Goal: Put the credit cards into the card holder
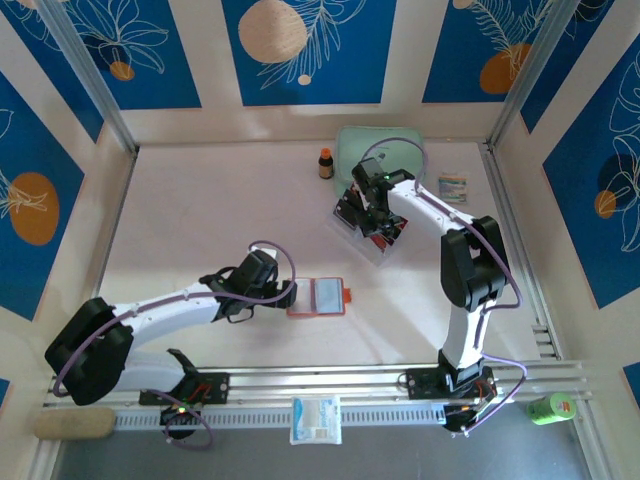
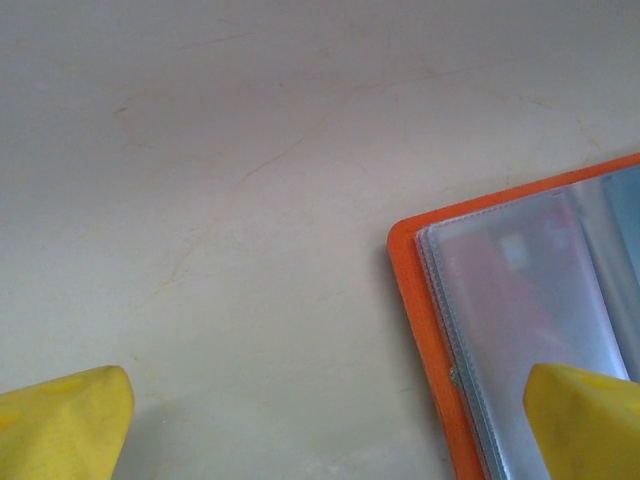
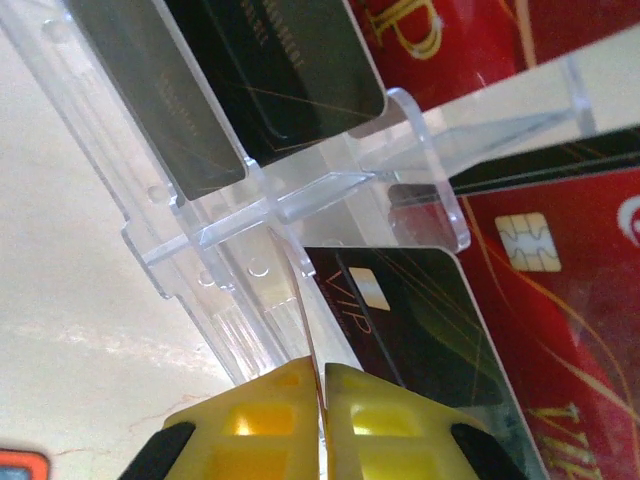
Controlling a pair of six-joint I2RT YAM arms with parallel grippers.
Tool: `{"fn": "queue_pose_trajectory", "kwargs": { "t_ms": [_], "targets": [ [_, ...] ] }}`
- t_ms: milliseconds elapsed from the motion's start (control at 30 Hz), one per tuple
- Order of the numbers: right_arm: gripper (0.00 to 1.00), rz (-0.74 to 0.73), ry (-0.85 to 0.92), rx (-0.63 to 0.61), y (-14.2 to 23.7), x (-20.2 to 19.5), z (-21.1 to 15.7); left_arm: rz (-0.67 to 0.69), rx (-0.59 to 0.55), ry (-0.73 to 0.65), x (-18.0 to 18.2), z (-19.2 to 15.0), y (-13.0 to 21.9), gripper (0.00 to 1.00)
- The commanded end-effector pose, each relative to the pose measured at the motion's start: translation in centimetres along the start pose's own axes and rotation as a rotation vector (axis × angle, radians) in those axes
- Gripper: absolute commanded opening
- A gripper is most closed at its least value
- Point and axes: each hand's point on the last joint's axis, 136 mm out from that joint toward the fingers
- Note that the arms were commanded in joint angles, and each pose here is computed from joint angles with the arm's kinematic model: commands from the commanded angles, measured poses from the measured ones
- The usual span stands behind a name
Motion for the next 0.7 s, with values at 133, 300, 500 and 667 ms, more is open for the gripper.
{"fn": "queue_pose_trajectory", "kwargs": {
  "t_ms": [133, 300, 500, 667],
  "targets": [
    [0.04, 0.066, 0.053, -0.055, 1.6, 1.4, 0.3, -0.001, -0.017, -0.013, -0.5, 0.7, 0.8, 1.00],
    [0.00, 0.054, 0.073, -0.097, 3.7, 1.4, 0.9, 0.007, -0.015, -0.024, -0.3, 0.8, 0.9, 1.00],
    [0.00, 0.091, 0.066, -0.187, 7.9, 2.5, 1.7, 0.019, -0.015, -0.039, -0.4, 1.1, 1.1, 1.00],
    [0.00, 0.260, -0.044, -0.278, 10.6, 5.1, 1.3, 0.012, -0.014, -0.041, -0.7, 1.5, 1.3, 1.00]
  ]
}}
Point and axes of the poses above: each hand's point on the last joint's axis, 136 mm out from that joint toward the fingers, its own y axis back along the fingers, its own x axis along the line the jaws close on, z = x × y, and after that the axes turned 9 degrees about y, right-handed
